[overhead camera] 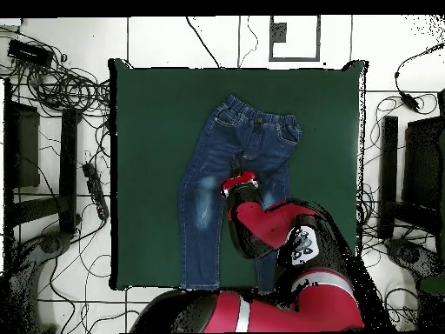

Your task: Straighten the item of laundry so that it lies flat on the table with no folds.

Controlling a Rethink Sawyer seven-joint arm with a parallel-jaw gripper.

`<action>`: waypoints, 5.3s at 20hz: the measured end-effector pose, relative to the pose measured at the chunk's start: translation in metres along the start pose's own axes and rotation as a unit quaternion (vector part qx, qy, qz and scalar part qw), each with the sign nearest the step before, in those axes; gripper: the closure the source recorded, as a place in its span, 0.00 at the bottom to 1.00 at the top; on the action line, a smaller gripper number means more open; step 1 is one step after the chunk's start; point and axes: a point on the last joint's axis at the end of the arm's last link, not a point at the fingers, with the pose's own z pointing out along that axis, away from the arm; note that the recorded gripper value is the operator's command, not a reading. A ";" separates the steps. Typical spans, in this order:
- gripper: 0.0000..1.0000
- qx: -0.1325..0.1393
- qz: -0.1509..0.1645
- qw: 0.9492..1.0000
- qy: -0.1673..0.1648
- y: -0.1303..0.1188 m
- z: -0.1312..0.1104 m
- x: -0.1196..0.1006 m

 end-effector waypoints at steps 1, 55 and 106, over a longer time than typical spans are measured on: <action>1.00 -0.001 -0.001 1.000 0.000 0.000 0.001 0.001; 0.00 0.070 0.016 0.997 -0.016 -0.097 -0.002 -0.073; 0.00 0.081 0.123 0.987 0.066 -0.084 0.074 -0.045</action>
